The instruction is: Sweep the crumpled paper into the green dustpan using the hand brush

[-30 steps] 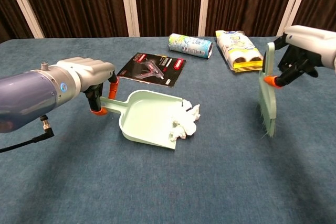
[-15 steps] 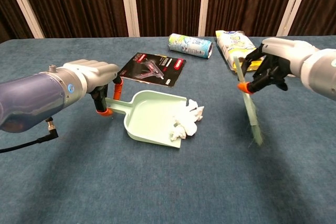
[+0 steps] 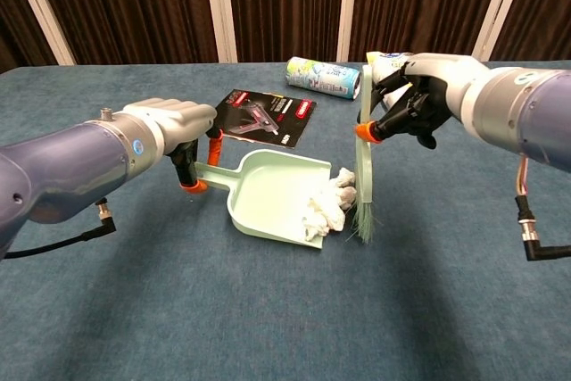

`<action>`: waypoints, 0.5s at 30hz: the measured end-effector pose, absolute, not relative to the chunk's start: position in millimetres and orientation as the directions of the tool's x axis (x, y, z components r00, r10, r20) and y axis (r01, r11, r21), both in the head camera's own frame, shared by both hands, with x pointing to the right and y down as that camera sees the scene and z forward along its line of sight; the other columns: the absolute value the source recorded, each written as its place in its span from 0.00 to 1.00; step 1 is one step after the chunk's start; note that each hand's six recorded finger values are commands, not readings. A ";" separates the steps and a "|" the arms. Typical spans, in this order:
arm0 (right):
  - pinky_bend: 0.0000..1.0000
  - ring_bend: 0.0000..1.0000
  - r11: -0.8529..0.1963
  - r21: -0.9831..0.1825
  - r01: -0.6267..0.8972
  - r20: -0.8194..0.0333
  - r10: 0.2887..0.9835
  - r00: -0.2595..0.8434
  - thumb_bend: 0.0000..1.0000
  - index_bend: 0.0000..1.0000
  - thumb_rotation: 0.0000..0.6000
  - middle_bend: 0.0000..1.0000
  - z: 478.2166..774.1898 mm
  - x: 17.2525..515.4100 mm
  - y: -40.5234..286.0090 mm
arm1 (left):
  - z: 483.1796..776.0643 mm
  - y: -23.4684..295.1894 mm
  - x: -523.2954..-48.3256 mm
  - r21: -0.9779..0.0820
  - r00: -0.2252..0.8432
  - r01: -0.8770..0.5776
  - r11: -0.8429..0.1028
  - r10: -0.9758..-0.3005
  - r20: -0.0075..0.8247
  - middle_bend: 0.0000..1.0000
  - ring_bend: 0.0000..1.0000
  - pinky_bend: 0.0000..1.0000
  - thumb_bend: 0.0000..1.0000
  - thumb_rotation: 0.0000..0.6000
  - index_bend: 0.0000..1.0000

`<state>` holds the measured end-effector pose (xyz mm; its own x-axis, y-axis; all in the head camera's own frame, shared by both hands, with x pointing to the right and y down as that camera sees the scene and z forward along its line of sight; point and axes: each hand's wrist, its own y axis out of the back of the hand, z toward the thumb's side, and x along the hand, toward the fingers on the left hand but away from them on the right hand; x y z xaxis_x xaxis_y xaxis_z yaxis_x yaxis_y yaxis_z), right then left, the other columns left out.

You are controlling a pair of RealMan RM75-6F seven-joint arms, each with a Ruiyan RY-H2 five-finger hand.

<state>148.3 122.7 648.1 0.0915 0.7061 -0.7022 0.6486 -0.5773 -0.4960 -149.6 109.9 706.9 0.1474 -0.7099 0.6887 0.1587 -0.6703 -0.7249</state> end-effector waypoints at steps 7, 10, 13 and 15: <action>0.81 0.93 -0.553 -0.382 0.740 -0.738 0.665 0.116 0.53 0.86 1.00 0.90 642.3 134.7 124.0 | 707.3 112.7 -143.7 -0.721 0.153 0.154 -0.676 -0.704 0.693 0.99 0.97 0.93 0.48 1.00 0.59; 0.81 0.93 -0.546 -0.340 0.766 -0.739 0.659 0.142 0.53 0.86 1.00 0.90 636.5 124.9 122.3 | 707.0 113.7 -141.0 -0.721 0.156 0.152 -0.676 -0.704 0.693 0.99 0.97 0.93 0.48 1.00 0.59; 0.81 0.93 -0.531 -0.295 0.794 -0.742 0.651 0.160 0.53 0.86 1.00 0.90 632.0 118.2 121.0 | 706.7 113.8 -139.5 -0.722 0.158 0.149 -0.676 -0.704 0.692 0.99 0.97 0.93 0.48 1.00 0.59; 0.81 0.93 -0.515 -0.251 0.820 -0.747 0.641 0.174 0.53 0.86 1.00 0.90 628.4 113.5 119.8 | 706.8 114.2 -138.9 -0.721 0.159 0.148 -0.677 -0.703 0.693 0.99 0.97 0.93 0.48 1.00 0.59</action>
